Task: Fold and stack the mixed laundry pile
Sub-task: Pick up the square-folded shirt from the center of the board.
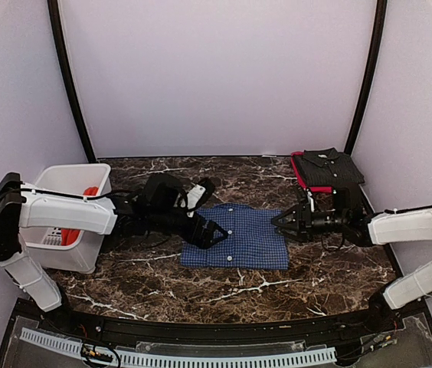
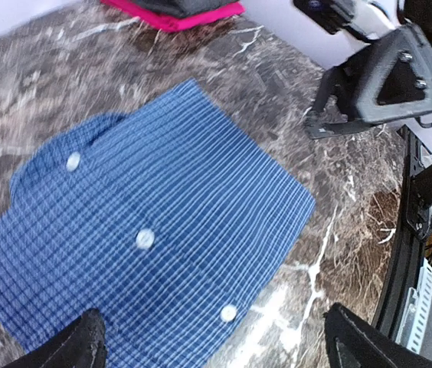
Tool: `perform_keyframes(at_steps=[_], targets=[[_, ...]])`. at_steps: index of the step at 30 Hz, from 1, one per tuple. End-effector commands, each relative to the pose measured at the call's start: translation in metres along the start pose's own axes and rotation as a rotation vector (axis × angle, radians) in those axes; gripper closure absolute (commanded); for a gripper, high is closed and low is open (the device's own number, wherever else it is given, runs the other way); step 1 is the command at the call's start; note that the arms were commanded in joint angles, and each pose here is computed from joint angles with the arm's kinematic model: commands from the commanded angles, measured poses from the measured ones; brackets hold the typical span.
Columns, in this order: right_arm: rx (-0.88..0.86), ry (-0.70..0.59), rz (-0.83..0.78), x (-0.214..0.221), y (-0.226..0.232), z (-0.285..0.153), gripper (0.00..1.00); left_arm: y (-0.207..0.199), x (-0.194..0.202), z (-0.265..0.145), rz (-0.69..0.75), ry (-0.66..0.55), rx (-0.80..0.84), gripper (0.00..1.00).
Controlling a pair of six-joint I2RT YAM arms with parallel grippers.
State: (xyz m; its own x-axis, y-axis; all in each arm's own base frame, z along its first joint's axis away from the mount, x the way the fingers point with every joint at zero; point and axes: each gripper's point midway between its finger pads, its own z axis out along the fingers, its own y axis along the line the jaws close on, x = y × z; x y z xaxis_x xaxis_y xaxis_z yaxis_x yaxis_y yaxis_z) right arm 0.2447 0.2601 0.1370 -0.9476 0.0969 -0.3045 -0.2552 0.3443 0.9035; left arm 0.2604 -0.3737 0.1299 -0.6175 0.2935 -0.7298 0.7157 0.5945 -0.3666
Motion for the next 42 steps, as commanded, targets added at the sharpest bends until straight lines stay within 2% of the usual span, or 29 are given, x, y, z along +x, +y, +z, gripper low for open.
perform_keyframes(at_steps=[1,2,3,4,5,6,7,8,9,12,20,22,26,28,29,31,36,42], targets=[[0.242,-0.071,0.083,0.000,-0.048,-0.030,0.43,-0.025,-0.010,0.014,0.431,0.042,-0.154,0.02],[0.256,-0.089,0.093,-0.001,-0.052,-0.035,0.43,-0.031,-0.022,0.018,0.492,0.024,-0.173,0.06],[0.266,-0.099,0.108,0.000,-0.055,-0.038,0.43,-0.041,-0.008,0.034,0.615,0.067,-0.161,0.07],[0.276,-0.104,0.121,0.002,-0.057,-0.041,0.43,-0.047,-0.018,0.040,0.669,0.052,-0.185,0.12],[0.286,-0.110,0.131,0.003,-0.060,-0.043,0.43,-0.053,-0.004,0.056,0.752,0.093,-0.175,0.15],[0.296,-0.116,0.143,0.004,-0.063,-0.045,0.44,-0.063,-0.009,0.063,0.782,0.093,-0.154,0.23],[0.302,-0.123,0.152,0.006,-0.065,-0.047,0.44,-0.065,0.008,0.078,0.830,0.145,-0.136,0.27],[0.306,-0.132,0.161,0.007,-0.067,-0.050,0.44,-0.074,0.001,0.084,0.847,0.129,-0.123,0.34],[0.309,-0.140,0.169,0.007,-0.069,-0.052,0.44,-0.077,0.017,0.097,0.890,0.169,-0.104,0.36],[0.316,-0.153,0.189,0.010,-0.073,-0.058,0.45,-0.090,0.023,0.118,0.981,0.183,-0.085,0.42],[0.316,-0.128,0.227,0.021,-0.082,-0.058,0.45,-0.088,0.061,0.164,1.116,0.270,-0.070,0.52],[0.313,-0.126,0.236,0.023,-0.084,-0.057,0.45,-0.086,0.063,0.171,1.132,0.273,-0.078,0.57],[0.289,-0.116,0.252,0.025,-0.085,-0.054,0.45,-0.089,0.056,0.173,1.120,0.245,-0.077,0.76],[0.270,-0.103,0.265,0.026,-0.085,-0.050,0.42,-0.094,0.046,0.170,1.087,0.213,-0.070,0.87],[0.262,-0.097,0.269,0.026,-0.086,-0.049,0.38,-0.096,0.041,0.169,1.072,0.195,-0.061,0.94],[0.238,-0.086,0.275,0.027,-0.085,-0.045,0.33,-0.098,0.028,0.164,1.027,0.159,-0.054,0.99],[0.224,-0.081,0.286,0.021,-0.086,-0.040,0.33,-0.107,0.001,0.150,0.955,0.072,-0.029,1.00],[0.186,-0.065,0.320,0.016,-0.089,-0.031,0.31,-0.108,-0.007,0.141,0.938,0.042,-0.029,1.00]])
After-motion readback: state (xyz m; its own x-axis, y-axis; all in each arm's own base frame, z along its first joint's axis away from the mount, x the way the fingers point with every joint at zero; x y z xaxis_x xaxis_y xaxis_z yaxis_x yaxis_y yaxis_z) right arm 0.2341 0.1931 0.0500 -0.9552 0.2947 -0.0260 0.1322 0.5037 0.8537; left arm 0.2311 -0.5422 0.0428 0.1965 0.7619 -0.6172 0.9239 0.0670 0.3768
